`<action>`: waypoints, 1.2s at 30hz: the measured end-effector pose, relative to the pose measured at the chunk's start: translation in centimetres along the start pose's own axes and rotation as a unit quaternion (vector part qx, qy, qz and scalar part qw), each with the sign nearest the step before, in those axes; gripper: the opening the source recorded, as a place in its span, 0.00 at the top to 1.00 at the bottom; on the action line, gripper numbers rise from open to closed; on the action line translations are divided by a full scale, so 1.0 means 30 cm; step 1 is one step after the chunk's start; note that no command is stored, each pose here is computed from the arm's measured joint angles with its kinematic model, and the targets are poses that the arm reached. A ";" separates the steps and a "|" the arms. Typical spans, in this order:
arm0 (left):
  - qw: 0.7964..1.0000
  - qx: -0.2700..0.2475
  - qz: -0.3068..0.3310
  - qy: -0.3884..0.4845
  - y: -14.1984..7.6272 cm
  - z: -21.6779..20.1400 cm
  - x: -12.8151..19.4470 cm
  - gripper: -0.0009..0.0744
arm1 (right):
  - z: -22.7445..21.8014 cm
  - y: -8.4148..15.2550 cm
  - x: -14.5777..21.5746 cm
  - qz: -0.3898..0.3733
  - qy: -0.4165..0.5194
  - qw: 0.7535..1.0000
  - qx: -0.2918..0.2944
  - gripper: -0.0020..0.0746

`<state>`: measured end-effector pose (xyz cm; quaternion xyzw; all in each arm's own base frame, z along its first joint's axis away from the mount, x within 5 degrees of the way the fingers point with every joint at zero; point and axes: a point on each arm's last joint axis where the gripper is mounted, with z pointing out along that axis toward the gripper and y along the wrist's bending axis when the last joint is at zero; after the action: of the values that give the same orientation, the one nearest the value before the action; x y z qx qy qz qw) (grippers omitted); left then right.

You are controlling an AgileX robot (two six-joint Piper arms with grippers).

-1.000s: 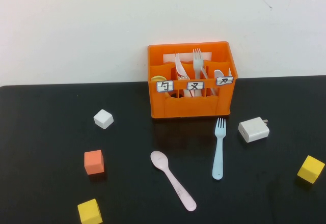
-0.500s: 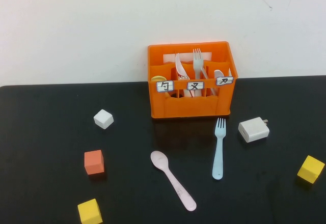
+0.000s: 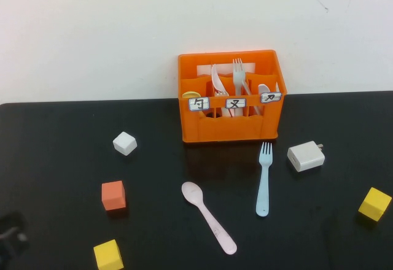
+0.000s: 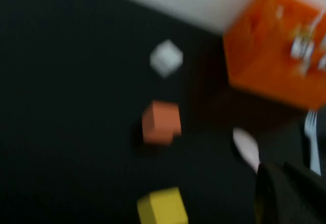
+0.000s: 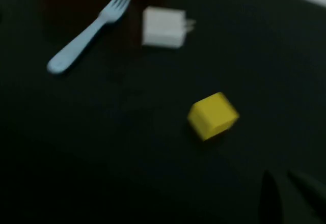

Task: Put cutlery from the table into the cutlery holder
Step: Pick up the spoon

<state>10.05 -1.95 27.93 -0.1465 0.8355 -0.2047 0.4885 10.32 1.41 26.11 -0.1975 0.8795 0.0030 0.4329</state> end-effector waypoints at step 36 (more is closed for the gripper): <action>0.914 -0.035 0.116 0.387 -0.486 0.691 0.266 0.80 | 0.213 0.031 -0.042 -0.014 0.099 0.972 -0.213 0.98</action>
<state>25.04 -22.35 19.86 0.0253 0.9769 -0.1579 0.1414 15.55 3.85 22.91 -0.2964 0.8945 0.1646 0.2914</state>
